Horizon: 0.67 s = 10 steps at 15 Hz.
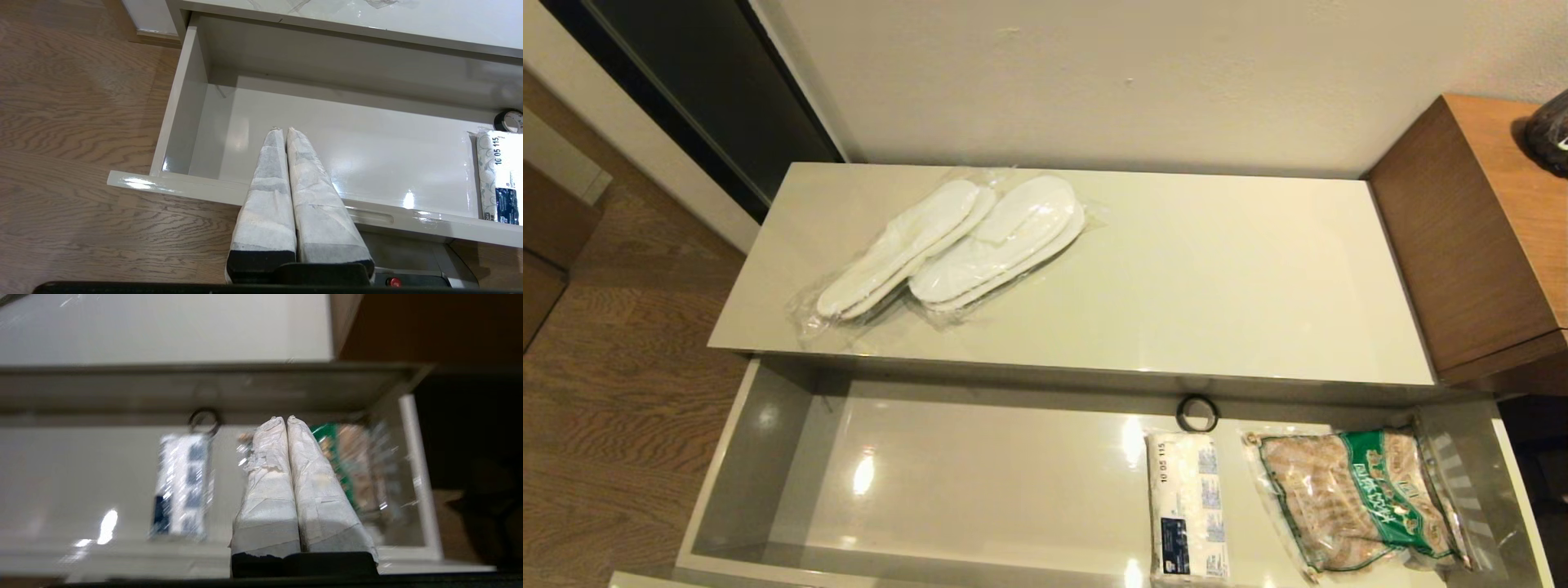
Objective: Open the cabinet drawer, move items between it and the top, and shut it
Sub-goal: Pick up the disposable slippers on the table
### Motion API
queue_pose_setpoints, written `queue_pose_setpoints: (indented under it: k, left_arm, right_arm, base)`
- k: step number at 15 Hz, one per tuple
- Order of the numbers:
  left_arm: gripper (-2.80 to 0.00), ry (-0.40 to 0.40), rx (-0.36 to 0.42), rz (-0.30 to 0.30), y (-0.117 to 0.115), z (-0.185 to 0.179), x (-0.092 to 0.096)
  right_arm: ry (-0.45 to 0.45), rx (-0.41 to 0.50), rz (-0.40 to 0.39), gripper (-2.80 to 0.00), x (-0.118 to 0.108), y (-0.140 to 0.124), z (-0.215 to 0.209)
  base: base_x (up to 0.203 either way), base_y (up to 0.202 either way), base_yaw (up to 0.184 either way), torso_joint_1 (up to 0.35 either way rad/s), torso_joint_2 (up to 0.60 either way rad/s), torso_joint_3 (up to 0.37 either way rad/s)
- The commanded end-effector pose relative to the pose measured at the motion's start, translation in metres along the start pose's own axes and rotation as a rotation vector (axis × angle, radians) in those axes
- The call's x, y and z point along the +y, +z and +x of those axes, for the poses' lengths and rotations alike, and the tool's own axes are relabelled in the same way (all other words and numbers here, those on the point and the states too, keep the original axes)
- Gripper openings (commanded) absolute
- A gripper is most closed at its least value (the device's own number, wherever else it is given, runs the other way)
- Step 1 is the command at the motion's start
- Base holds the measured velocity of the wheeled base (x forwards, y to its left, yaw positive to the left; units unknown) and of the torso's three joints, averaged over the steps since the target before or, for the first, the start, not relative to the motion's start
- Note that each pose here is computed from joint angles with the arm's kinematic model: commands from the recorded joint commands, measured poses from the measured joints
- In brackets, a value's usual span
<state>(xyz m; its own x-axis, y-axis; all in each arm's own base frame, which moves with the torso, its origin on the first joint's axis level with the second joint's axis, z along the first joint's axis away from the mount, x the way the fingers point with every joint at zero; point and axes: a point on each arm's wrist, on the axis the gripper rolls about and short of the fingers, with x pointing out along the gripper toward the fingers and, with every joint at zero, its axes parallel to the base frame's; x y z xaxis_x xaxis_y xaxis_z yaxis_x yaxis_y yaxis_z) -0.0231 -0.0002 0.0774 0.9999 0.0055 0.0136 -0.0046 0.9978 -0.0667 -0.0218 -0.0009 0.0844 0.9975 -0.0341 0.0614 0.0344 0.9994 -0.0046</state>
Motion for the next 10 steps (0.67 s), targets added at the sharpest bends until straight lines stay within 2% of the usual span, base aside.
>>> queue_pose_setpoints:
  k: [1, 10]
  left_arm:
    - [-2.8, 0.001, 0.001, -0.001, 0.0, 0.0001, 0.0]
    - [-2.8, 0.001, 0.001, -0.001, 0.0, 0.0001, 0.0]
  right_arm:
    - [0.021, 0.081, 0.026, -2.8, 0.0005, -0.0085, 0.0001]
    - [0.025, 0.097, 0.034, -2.8, 0.0006, -0.0087, -0.0005]
  base:
    - [0.0, 0.0, 0.0, 0.0, 0.0, 0.0]
    - [0.0, 0.0, 0.0, 0.0, 0.0, 0.0]
